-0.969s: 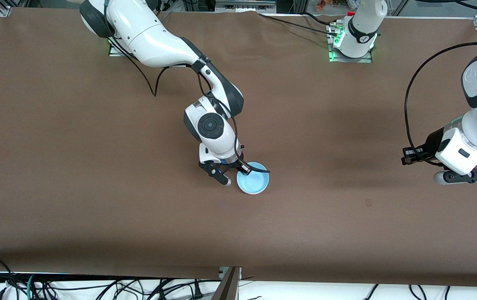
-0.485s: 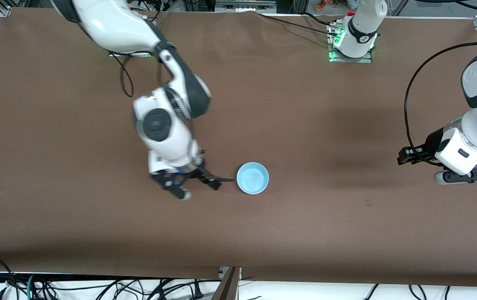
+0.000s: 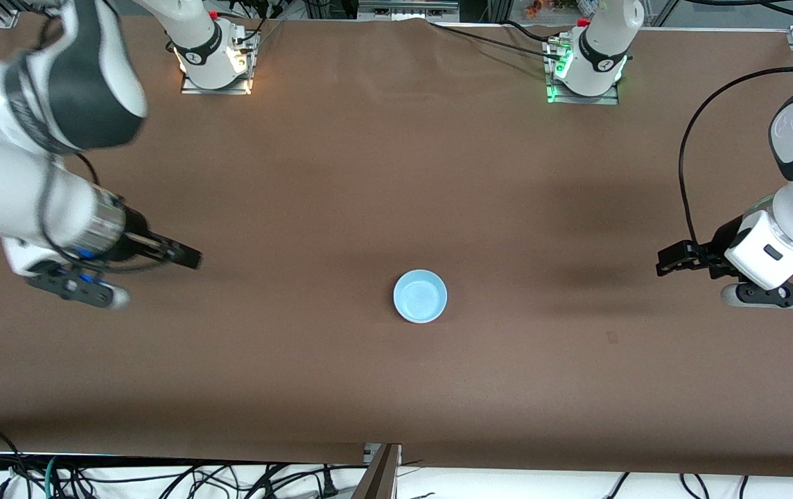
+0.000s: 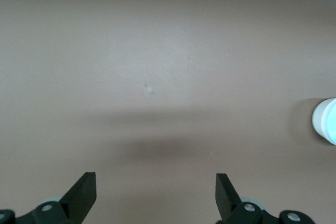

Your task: Stack pink and blue bowls on white bowl

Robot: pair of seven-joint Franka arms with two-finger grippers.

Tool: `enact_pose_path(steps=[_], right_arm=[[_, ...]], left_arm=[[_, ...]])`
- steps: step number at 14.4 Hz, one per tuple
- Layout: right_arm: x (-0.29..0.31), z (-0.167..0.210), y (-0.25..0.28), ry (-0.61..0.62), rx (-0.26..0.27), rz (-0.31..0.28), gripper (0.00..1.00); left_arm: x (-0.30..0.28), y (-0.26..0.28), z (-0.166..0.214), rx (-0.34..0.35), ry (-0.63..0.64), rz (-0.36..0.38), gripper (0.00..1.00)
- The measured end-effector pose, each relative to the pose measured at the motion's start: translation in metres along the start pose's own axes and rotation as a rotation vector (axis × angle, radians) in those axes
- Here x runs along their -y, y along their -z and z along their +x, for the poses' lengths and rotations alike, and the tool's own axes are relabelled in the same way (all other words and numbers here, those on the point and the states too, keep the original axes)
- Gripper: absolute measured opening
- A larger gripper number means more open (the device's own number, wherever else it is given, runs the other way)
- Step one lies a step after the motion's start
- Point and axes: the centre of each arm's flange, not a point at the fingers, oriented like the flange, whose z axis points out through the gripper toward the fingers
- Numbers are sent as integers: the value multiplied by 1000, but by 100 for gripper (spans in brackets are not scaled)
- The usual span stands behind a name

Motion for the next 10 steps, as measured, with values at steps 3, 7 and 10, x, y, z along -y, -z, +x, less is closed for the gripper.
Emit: enact_pose_path(steps=[3, 7, 10], right_arm=[[-57, -34, 18, 64, 13, -10, 100], [-84, -58, 32, 137, -19, -36, 100], [-83, -56, 33, 152, -38, -38, 100]], left_arm=[[2, 30, -10, -24, -10, 22, 100], [-1, 113, -60, -15, -3, 56, 100], [-8, 138, -82, -17, -9, 69, 100]])
